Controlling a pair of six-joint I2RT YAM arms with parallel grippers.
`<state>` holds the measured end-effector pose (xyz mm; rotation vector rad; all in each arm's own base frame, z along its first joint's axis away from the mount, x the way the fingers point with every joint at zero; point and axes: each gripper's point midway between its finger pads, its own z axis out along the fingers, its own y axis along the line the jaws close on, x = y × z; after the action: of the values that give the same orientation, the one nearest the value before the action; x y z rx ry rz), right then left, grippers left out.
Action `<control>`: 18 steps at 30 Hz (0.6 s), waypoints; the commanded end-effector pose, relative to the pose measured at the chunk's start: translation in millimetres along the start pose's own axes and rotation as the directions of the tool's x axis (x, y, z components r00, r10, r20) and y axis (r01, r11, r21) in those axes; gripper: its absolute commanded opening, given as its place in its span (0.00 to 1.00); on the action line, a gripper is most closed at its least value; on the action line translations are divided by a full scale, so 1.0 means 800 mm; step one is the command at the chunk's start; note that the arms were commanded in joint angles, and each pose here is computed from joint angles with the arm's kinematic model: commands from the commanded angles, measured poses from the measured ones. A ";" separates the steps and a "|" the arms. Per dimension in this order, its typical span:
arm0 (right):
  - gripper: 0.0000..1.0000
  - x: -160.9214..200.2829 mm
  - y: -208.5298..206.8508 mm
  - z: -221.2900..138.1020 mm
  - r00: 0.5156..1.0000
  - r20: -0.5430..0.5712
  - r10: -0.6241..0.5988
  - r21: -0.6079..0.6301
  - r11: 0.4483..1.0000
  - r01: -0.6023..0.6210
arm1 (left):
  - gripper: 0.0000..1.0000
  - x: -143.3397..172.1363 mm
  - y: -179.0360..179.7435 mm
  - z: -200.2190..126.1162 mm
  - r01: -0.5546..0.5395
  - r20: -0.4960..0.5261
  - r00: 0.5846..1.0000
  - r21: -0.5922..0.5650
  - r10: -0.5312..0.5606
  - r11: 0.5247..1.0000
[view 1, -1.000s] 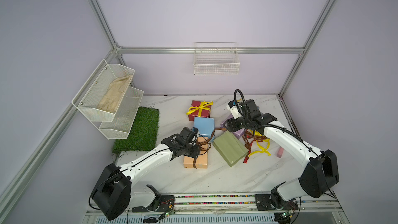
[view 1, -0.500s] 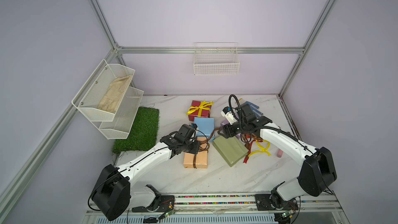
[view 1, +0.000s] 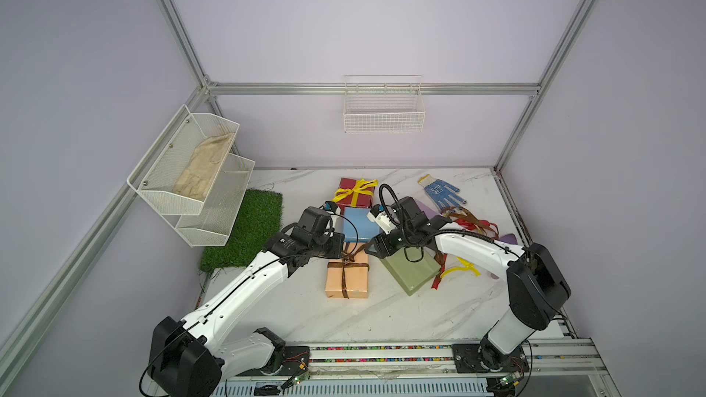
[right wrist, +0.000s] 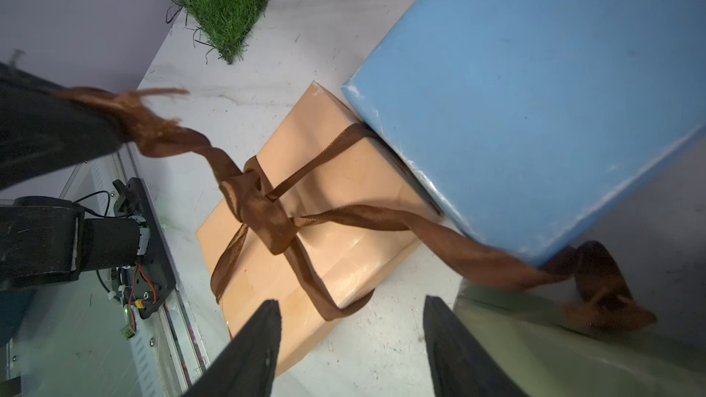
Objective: Untie the ribbon bows on the gift boxes
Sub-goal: Untie the ribbon from the gift box.
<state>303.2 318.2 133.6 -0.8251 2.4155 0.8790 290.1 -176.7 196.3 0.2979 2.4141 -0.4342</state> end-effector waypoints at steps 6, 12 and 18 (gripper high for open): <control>0.64 -0.009 -0.022 -0.007 0.999 0.022 -0.032 0.127 0.991 0.029 | 0.00 -0.093 0.035 -0.083 -0.004 0.256 0.966 -0.162 0.046 0.987; 0.66 -0.005 -0.029 -0.012 0.999 0.010 -0.051 0.167 0.985 0.049 | 0.01 -0.106 0.046 -0.101 0.001 0.294 0.955 -0.167 0.049 0.986; 0.51 -0.008 -0.010 -0.008 0.998 0.017 -0.057 0.074 0.996 0.056 | 0.28 -0.080 0.035 -0.070 -0.008 0.211 0.977 -0.089 0.027 0.996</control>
<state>316.7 302.6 124.3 -0.8165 2.4243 0.6985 315.5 -128.3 272.4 0.1985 2.2123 -0.2789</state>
